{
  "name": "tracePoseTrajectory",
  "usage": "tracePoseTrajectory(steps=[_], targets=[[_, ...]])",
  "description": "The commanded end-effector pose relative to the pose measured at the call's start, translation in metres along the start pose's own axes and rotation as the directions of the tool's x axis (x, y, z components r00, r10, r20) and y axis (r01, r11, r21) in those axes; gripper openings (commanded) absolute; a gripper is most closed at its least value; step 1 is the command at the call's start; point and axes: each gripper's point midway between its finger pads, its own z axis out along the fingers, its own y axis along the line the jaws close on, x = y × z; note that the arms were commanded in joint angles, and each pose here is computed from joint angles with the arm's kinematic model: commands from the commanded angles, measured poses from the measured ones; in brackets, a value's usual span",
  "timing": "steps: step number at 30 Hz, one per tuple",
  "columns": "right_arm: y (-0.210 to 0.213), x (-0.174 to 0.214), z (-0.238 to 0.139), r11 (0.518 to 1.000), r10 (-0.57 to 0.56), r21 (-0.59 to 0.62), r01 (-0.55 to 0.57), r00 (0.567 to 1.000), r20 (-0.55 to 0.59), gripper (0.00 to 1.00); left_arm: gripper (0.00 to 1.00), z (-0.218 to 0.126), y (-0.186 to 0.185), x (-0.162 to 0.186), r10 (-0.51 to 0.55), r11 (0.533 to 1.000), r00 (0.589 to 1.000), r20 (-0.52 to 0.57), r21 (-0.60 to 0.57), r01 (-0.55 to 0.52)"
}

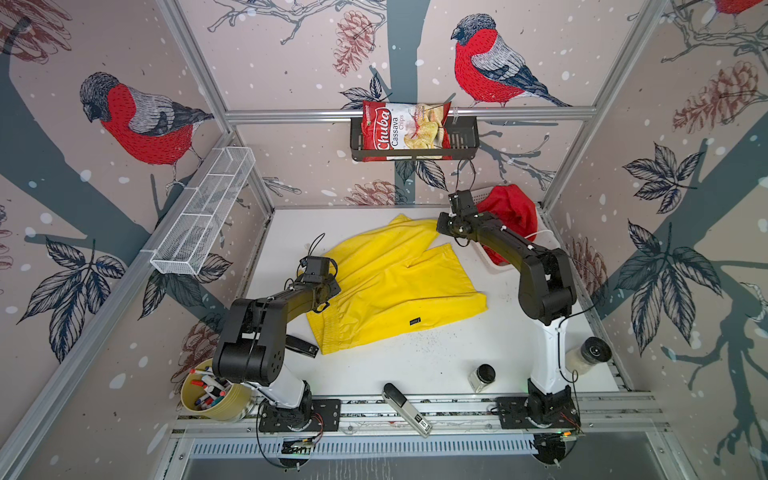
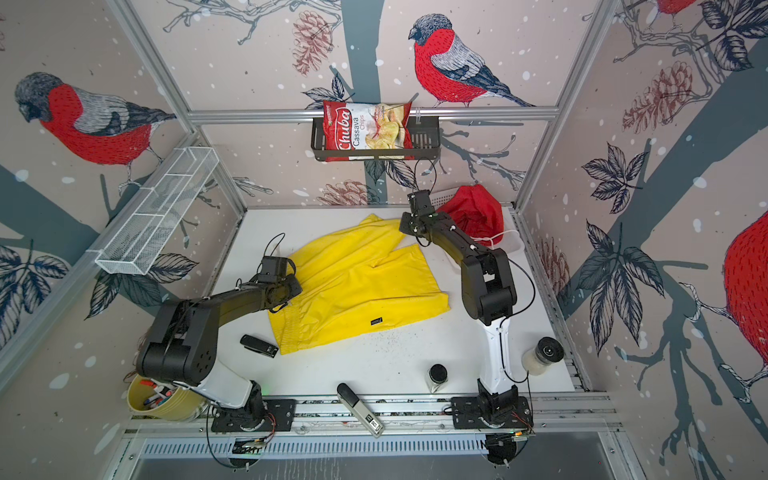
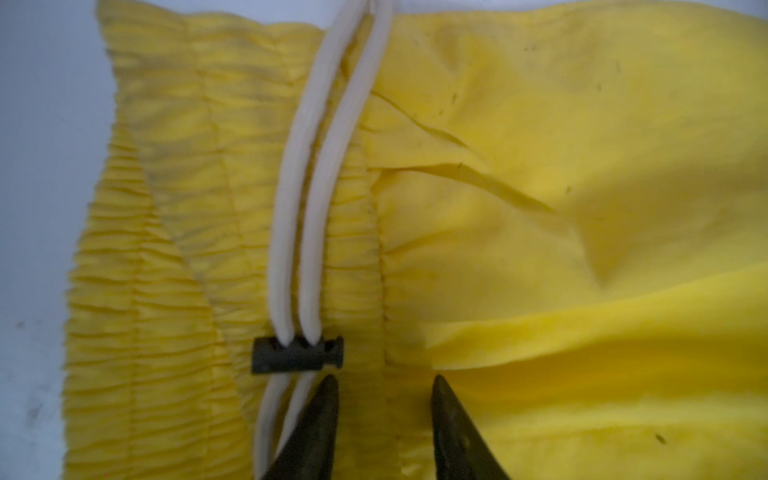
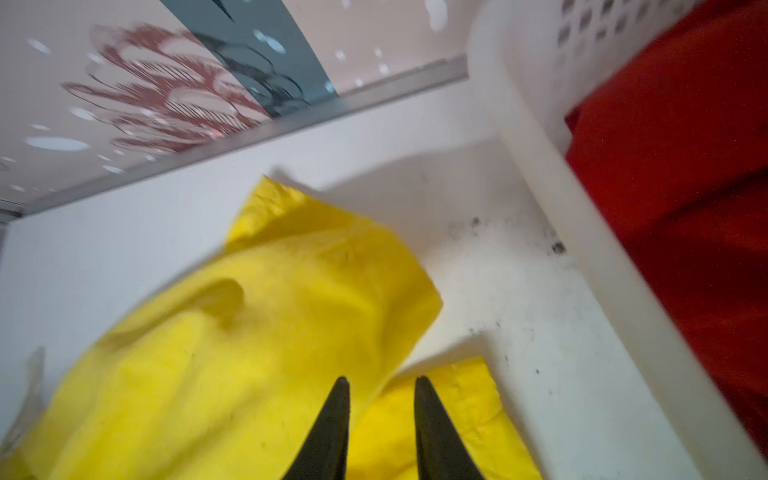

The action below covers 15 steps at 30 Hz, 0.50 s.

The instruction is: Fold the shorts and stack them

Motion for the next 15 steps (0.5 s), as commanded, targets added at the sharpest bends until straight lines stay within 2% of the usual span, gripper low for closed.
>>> tracePoseTrajectory(steps=[1, 4, 6, 8, 11, 15], targets=[[-0.019, 0.016, 0.005, 0.997, -0.001, 0.076, 0.002, 1.0, -0.017, 0.21, 0.38, -0.012, 0.055, 0.084, -0.034, 0.98, 0.947, -0.321, -0.195, -0.031], [-0.024, 0.013, -0.003, 0.994, -0.01, 0.105, 0.01, 1.0, 0.002, 0.21, 0.39, -0.013, 0.062, 0.096, -0.038, 0.976, 0.936, -0.349, -0.215, -0.041], [-0.018, 0.002, -0.011, 0.994, -0.027, 0.106, 0.023, 0.999, 0.036, 0.3, 0.39, -0.018, 0.062, 0.095, -0.024, 0.97, 0.942, -0.335, -0.235, -0.059], [-0.001, -0.012, -0.018, 0.996, -0.052, 0.08, 0.046, 0.996, 0.078, 0.43, 0.39, -0.026, 0.05, 0.088, -0.009, 0.98, 0.951, -0.309, -0.191, -0.053], [0.03, -0.024, -0.011, 0.993, -0.114, 0.041, 0.11, 0.988, 0.108, 0.56, 0.43, -0.046, 0.024, 0.055, 0.005, 0.993, 0.977, -0.215, -0.112, -0.03], [0.069, -0.021, 0.017, 0.981, -0.195, 0.013, 0.195, 0.977, 0.089, 0.61, 0.49, -0.079, -0.014, 0.001, 0.032, 0.999, 0.997, -0.072, -0.004, -0.032]])
